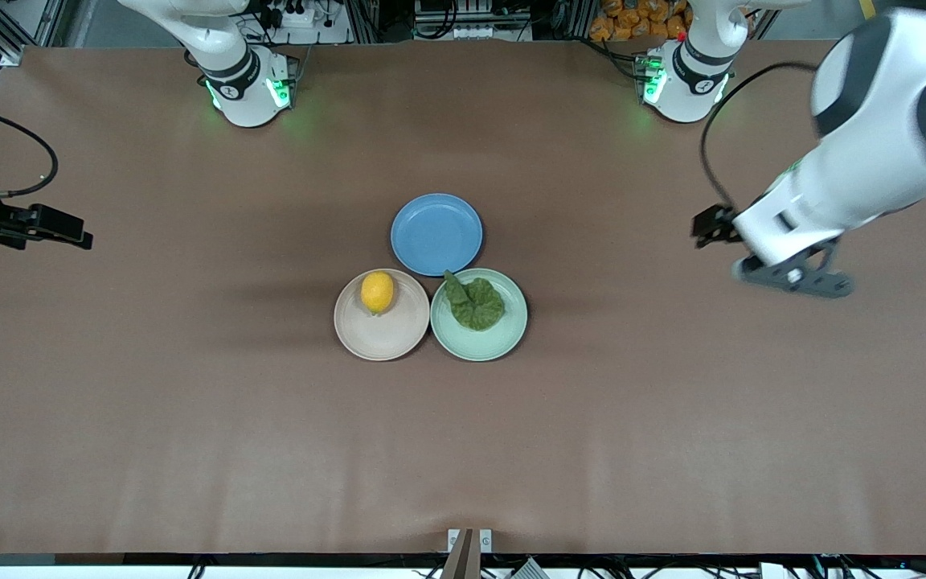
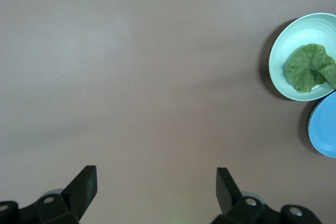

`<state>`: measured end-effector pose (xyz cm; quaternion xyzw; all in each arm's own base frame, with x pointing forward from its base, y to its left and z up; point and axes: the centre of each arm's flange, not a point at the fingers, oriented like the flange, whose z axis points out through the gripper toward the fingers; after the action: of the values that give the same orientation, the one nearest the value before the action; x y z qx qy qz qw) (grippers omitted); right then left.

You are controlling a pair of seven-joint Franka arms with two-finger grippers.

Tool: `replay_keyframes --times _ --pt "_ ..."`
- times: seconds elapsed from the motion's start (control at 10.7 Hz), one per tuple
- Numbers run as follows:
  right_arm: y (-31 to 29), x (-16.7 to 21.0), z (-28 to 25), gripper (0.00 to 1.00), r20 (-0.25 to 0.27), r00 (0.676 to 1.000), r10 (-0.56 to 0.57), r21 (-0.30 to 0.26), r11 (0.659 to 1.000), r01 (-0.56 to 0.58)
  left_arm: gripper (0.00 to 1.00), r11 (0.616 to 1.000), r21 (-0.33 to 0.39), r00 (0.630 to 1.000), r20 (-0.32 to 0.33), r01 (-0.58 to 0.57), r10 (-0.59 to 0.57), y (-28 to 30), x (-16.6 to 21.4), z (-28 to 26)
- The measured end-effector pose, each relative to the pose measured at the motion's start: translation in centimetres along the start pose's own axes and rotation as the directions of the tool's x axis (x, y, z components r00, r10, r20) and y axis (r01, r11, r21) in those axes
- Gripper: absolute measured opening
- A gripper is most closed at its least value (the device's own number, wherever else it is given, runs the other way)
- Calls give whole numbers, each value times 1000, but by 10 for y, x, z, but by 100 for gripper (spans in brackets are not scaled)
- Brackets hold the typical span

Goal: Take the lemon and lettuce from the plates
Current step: 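Move the right gripper toward the lemon while the left gripper approaches the lettuce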

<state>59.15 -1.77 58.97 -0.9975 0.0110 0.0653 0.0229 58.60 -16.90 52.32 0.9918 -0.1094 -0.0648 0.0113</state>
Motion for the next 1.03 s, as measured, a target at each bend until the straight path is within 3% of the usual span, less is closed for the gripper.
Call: replay_keyframes --times 0.19,0.38,0.56,1.03 --pt "-21 3 9 100 -2 1000 -29 0 1000 29 100 999 -23 999 -6 48 -48 31 21 31" --pt "-53 7 25 100 -4 999 -36 -5 999 36 100 989 -82 991 -52 122 -126 47 38 45" --pt "-95 10 52 100 -8 1000 4 -11 1000 -4 100 983 -104 983 -84 152 -161 62 53 64" --pt "-185 8 119 100 34 998 47 -41 998 -46 100 964 -182 955 -192 191 -226 142 92 147"
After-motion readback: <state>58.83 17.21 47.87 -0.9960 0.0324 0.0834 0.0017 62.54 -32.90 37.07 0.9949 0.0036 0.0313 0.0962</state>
